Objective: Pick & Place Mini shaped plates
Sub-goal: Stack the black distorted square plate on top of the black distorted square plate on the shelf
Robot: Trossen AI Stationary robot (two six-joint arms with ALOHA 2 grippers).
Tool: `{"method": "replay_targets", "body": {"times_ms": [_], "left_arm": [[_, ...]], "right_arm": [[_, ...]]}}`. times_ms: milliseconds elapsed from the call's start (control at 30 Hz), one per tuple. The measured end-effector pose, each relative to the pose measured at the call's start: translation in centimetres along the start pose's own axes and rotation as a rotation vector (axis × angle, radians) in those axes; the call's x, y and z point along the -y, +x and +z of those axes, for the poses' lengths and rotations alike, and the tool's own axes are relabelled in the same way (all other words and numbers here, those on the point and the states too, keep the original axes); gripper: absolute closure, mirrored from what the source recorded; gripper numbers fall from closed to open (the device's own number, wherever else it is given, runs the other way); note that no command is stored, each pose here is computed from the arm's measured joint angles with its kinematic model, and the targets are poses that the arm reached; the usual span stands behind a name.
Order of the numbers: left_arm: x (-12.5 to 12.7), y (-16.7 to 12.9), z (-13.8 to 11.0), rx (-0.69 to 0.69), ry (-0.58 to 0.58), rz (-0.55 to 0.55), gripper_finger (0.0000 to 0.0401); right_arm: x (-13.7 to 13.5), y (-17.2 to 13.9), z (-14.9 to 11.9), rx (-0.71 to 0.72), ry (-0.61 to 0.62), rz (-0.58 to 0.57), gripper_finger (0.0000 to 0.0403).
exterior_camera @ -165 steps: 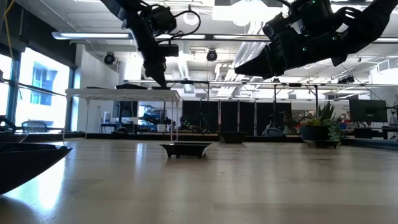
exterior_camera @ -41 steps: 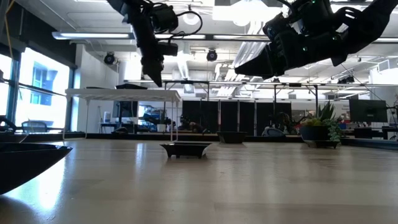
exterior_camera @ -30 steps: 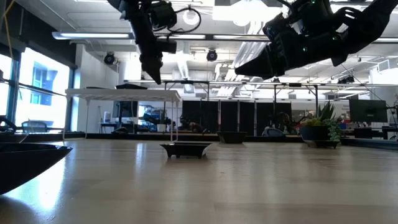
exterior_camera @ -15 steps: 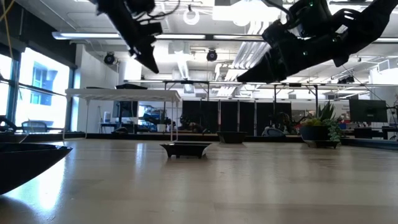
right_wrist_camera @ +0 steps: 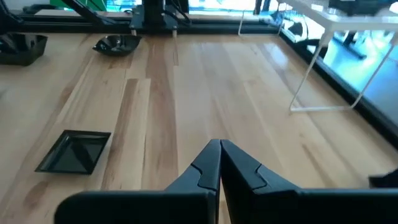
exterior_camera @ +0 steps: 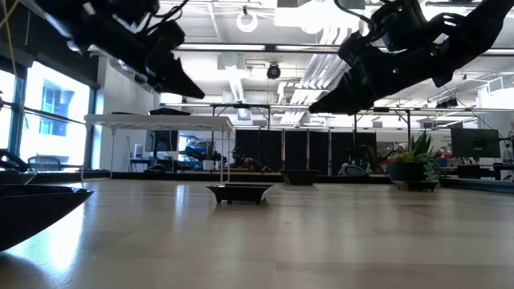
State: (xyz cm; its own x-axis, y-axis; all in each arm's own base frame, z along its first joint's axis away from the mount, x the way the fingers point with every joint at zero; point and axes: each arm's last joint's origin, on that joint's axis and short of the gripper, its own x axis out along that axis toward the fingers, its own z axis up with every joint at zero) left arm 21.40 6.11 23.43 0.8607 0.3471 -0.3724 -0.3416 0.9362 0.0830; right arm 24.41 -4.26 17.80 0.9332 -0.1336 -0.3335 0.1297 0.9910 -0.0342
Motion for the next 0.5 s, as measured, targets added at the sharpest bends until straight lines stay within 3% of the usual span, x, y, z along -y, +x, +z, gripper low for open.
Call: {"method": "replay_targets", "body": {"times_ms": [333, 500], "left_arm": [[2.4, -0.4, -4.5, 0.225, -0.028, -0.098, 0.0398], [2.3, -0.5, -5.7, 0.219, -0.048, -0.097, 0.0398]], "right_arm": [[-0.2, 0.0, -0.8, -0.084, 0.116, -0.006, 0.0356], [0.0, -0.1, -1.1, -0.117, 0.151, -0.063, 0.0333]]}}
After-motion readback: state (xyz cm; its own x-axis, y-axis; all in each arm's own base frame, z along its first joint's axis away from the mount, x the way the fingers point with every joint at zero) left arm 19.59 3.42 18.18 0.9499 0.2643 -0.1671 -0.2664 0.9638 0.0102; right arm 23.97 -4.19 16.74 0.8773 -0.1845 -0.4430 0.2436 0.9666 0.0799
